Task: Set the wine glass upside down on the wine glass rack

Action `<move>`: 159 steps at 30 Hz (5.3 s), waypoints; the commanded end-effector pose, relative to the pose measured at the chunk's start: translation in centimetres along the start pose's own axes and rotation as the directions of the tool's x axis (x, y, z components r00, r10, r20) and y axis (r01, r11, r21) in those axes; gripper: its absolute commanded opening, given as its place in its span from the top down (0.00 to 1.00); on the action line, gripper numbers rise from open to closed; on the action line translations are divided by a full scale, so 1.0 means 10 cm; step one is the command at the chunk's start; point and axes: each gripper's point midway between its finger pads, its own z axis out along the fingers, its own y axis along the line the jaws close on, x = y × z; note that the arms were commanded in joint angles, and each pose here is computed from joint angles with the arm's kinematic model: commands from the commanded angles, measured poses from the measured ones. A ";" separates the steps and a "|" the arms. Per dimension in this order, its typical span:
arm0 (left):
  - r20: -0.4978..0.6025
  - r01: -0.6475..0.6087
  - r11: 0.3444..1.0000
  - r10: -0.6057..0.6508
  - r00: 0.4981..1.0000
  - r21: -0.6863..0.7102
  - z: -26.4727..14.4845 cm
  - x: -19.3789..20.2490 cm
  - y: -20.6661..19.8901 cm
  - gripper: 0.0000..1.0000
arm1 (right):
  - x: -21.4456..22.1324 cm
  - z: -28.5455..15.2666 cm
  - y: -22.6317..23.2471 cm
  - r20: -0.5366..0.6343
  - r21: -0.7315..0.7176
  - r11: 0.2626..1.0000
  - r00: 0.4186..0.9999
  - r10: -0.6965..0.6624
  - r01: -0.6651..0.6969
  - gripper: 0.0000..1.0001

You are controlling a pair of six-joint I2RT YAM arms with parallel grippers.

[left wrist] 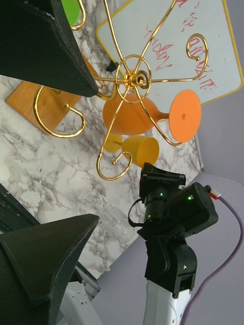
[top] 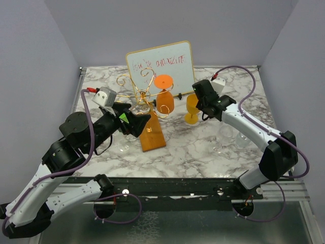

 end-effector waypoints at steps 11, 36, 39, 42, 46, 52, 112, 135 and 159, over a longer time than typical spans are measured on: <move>-0.066 0.123 0.985 -0.115 0.991 0.121 0.26 -0.15 -0.38 0.01 | 0.03 0.22 0.04 -0.075 -0.156 0.987 0.996 -0.057 0.044 0.93; -0.037 0.456 0.844 -0.466 0.884 0.282 1.35 -0.73 -0.99 0.01 | -1.42 -1.67 -0.76 0.517 -0.541 0.817 0.687 0.510 -0.199 0.99; -0.009 0.514 0.826 -0.527 0.850 0.231 1.50 -0.78 -0.92 0.01 | -1.51 -1.87 -0.80 0.518 -0.620 0.757 0.617 0.593 -0.207 0.99; 0.026 0.575 0.797 -0.589 0.808 0.187 1.62 -0.81 -0.84 0.01 | -1.60 -2.02 -0.79 0.495 -0.672 0.710 0.585 0.643 -0.211 0.99; 0.079 0.654 0.739 -0.671 0.738 0.163 1.74 -0.88 -0.76 0.02 | -1.71 -2.25 -0.71 0.446 -0.770 0.612 0.534 0.718 -0.181 0.99; 0.075 0.736 0.647 -0.759 0.647 0.198 1.93 -0.93 -0.82 0.16 | -1.80 -2.49 -0.59 0.361 -0.866 0.480 0.491 0.793 -0.139 0.99; 0.247 0.728 0.622 -0.783 0.570 0.290 2.06 -0.98 -0.77 1.00 | -1.32 -2.57 -0.33 0.373 -0.886 0.459 0.681 0.630 0.061 0.52; 0.316 -0.150 0.861 -0.013 0.949 0.486 1.77 -0.75 -1.39 1.00 | -1.55 -3.35 -0.01 0.174 -0.919 0.395 0.903 0.393 0.005 0.26; 0.482 -0.545 0.661 0.302 0.822 0.515 1.40 -0.41 -1.48 1.00 | -1.32 -3.28 0.38 -0.235 -0.918 0.227 0.908 0.348 -0.325 0.57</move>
